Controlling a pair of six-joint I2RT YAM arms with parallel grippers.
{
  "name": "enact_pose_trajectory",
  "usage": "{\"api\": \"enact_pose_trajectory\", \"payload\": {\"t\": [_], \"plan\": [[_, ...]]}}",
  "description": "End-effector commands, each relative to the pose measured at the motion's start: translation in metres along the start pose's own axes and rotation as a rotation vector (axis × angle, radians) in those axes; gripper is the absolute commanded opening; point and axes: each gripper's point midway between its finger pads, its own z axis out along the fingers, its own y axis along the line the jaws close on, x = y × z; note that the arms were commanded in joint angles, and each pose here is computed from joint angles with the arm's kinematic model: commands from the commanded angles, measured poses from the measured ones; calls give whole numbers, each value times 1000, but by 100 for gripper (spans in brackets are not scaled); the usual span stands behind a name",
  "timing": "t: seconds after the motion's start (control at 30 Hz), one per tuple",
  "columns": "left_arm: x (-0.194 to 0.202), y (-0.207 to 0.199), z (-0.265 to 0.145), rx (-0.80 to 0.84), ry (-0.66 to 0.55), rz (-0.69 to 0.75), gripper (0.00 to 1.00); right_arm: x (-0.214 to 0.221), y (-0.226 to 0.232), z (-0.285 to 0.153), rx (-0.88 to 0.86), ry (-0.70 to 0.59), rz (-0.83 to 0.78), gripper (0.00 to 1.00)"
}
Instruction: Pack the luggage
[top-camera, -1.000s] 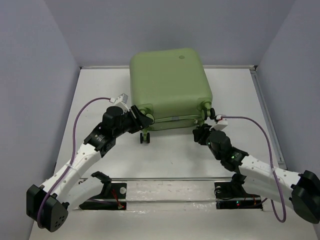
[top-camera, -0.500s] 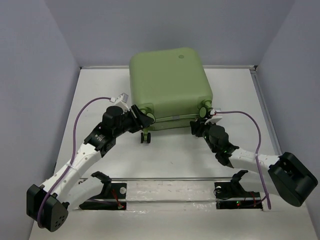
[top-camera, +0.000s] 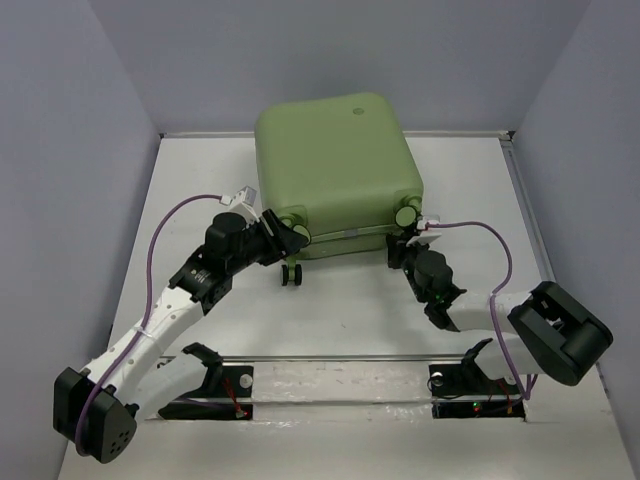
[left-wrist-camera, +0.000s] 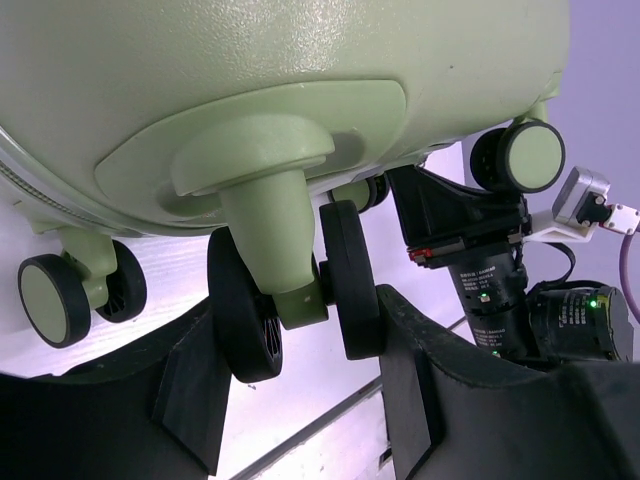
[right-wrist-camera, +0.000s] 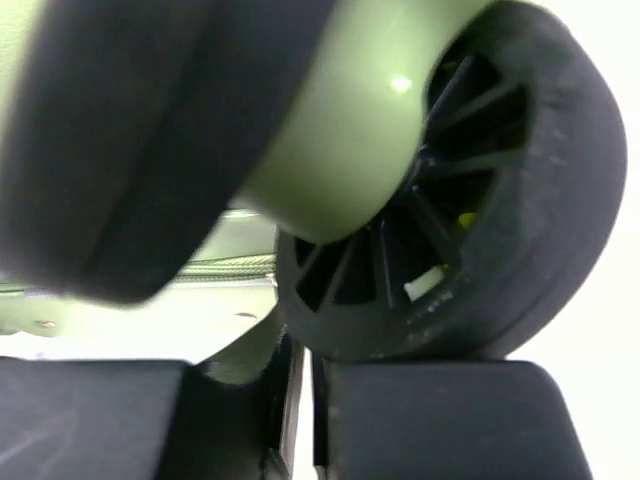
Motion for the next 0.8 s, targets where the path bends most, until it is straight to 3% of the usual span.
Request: {"api": "enact_pose_trajectory", "payload": {"t": [0.0,0.13,0.43,0.63,0.77], "plan": [[-29,-106,-37,444,-105,195,6,-73,22,4,-77,-277,155,7],[-28,-102,-32,433,-104,192,6,-65,34,-3,-135,-256,200,7],[-38,-123,-31,497,-120,177,6,0,138,-20,-308,-63,122,7],[-44,-156,-39,597,-88,170,6,56,277,-62,-622,68,47,7],[-55,-179,-54,660,-99,164,6,55,330,-79,-822,90,175,7]]}}
